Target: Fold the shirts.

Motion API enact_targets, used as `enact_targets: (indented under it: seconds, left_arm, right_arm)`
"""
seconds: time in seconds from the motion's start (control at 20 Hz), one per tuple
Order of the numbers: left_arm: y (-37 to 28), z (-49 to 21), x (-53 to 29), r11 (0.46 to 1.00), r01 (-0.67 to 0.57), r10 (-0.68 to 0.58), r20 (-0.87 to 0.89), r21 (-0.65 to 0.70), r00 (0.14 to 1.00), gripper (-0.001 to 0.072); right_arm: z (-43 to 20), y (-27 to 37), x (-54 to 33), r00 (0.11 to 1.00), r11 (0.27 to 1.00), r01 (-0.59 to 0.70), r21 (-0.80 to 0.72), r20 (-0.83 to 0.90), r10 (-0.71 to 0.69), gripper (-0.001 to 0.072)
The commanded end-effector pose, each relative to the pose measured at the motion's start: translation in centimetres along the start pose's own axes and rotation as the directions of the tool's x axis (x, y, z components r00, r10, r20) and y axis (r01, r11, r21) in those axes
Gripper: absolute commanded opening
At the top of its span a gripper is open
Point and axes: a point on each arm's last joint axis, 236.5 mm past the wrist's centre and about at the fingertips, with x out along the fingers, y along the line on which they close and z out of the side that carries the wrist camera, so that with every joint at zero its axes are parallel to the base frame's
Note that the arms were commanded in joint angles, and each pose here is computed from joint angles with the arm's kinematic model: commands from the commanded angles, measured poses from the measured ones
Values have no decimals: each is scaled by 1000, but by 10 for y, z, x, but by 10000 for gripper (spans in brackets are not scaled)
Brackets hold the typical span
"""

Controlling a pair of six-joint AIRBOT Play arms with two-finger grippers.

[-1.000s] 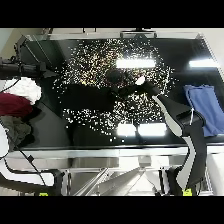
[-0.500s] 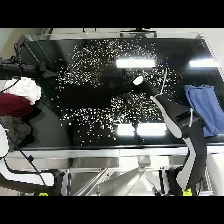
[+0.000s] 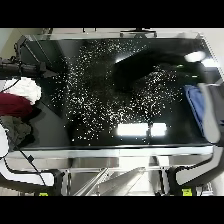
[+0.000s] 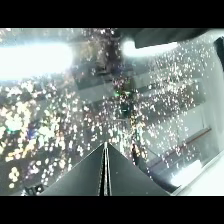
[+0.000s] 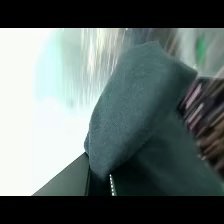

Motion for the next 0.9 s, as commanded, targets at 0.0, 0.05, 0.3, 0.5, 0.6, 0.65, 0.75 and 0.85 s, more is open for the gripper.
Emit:
enact_targets:
  seconds: [0.0,0.05,0.3,0.5,0.6,0.65,0.75,0.85]
  left_arm:
    - [0,0,0,1000,0,0,-2,-1,1000,16]
    - [-1,0,1,1000,1,-1,-2,0,1000,16]
    - [0,-1,1,1000,1,-1,-4,-1,1000,15]
    - [-1,-1,1,1000,2,-2,-7,-1,1000,16]
    - [-1,-1,1,1000,2,-2,-7,-1,1000,16]
    - [-1,-1,1,1000,2,-2,-6,-1,1000,16]
    - [-1,-1,1,1000,2,-2,-7,-1,1000,16]
    - [-1,-3,1,1000,5,-5,-15,-1,1000,16]
  right_arm:
    - [102,-50,-140,960,985,139,103,231,-159,21]
    - [110,-81,-179,932,959,234,161,244,-268,20]
    - [90,-196,-330,772,751,536,386,136,-621,21]
    - [53,-237,-372,728,650,609,454,5,-686,21]
    - [33,-255,-384,669,574,684,451,-73,-740,21]
    - [26,-262,-386,652,551,703,450,-98,-752,21]
    - [14,-271,-383,649,534,710,459,-134,-748,21]
    - [-4,-286,-382,630,496,734,464,-191,-753,23]
